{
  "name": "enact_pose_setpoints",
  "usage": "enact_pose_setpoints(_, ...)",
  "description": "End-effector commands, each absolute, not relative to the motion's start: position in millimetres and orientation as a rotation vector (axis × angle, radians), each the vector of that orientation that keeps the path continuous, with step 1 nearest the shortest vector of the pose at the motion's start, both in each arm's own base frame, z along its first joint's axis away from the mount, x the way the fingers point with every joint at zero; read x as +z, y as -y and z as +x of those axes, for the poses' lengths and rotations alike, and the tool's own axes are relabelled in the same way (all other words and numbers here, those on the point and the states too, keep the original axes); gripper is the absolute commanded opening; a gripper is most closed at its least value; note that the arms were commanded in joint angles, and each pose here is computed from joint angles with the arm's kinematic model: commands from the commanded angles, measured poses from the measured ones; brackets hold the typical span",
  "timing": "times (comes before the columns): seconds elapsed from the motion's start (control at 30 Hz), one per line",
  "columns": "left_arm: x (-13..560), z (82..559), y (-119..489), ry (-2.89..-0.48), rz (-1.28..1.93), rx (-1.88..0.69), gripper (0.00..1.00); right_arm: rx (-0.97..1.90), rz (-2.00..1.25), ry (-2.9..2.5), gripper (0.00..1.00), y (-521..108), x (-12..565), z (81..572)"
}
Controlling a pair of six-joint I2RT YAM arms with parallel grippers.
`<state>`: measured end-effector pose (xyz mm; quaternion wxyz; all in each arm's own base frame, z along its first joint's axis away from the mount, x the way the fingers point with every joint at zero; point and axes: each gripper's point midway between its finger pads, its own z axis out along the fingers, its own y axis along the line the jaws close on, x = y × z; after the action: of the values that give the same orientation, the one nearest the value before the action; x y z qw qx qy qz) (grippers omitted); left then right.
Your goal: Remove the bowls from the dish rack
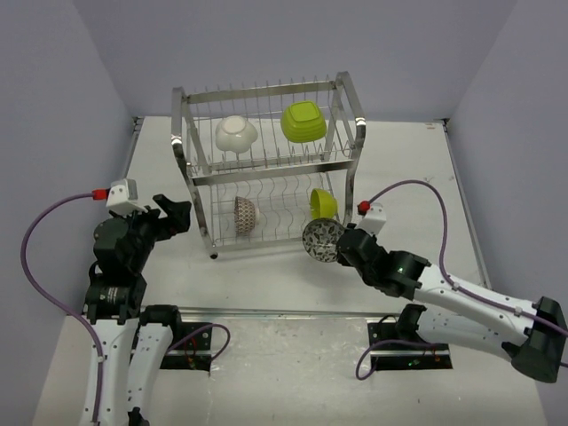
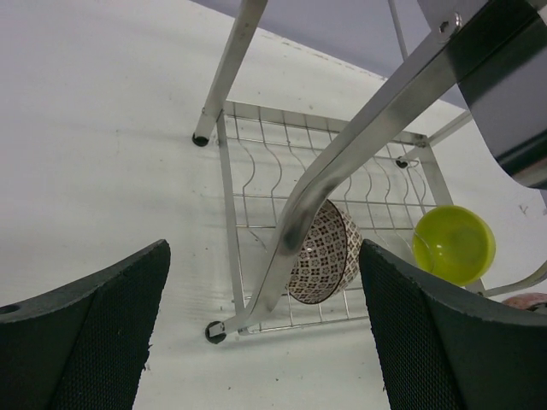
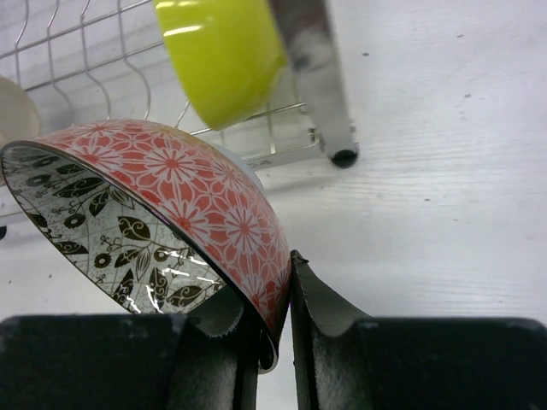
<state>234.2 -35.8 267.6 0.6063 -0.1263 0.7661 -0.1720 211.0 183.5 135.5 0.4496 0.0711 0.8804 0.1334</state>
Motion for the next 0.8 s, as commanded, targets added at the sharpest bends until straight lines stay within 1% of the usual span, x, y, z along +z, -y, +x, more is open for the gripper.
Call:
enact_pose_setpoints(0.0,295,232,24,-1.728,-0.33,-0.337,0.91,0.267,0.285,-2.112,0.0,-147,158,212)
enact_pose_setpoints(0.27,294,231,11,-1.748,-0.395,-0.272,0.91,0.122,0.526,-2.064,0.0,-62,166,216)
enact_pose_setpoints(0.33,292,231,9,-1.752,-0.405,-0.256,0.91,0.14,0.558,-2.07,0.0,-56,173,220)
enact_pose_setpoints(0.47,285,233,3,-1.775,-0.439,-0.228,0.91,0.048,0.623,-2.079,0.0,-27,194,244)
enact_pose_setpoints(0.5,284,233,2,-1.777,-0.449,-0.224,0.91,0.032,0.632,-2.104,0.0,-23,190,252)
enact_pose_setpoints(0.53,280,234,2,-1.791,-0.461,-0.22,0.91,0.095,0.597,-2.118,0.0,-29,192,262)
enact_pose_setpoints(0.57,278,234,1,-1.799,-0.467,-0.218,0.91,0.088,0.673,-2.102,0.0,-10,194,270)
enact_pose_setpoints(0.6,277,234,1,-1.804,-0.473,-0.22,0.91,0.107,0.697,-2.113,0.0,-4,188,282)
enact_pose_setpoints(0.63,276,235,1,-1.805,-0.474,-0.221,0.91,0.204,0.684,-2.137,0.0,-11,188,289)
enact_pose_setpoints(0.67,276,235,1,-1.807,-0.476,-0.221,0.91,0.205,0.757,-2.11,0.0,11,190,297)
enact_pose_setpoints(0.77,276,234,2,-1.795,-0.493,-0.233,0.91,0.279,0.827,-2.149,0.0,27,184,327)
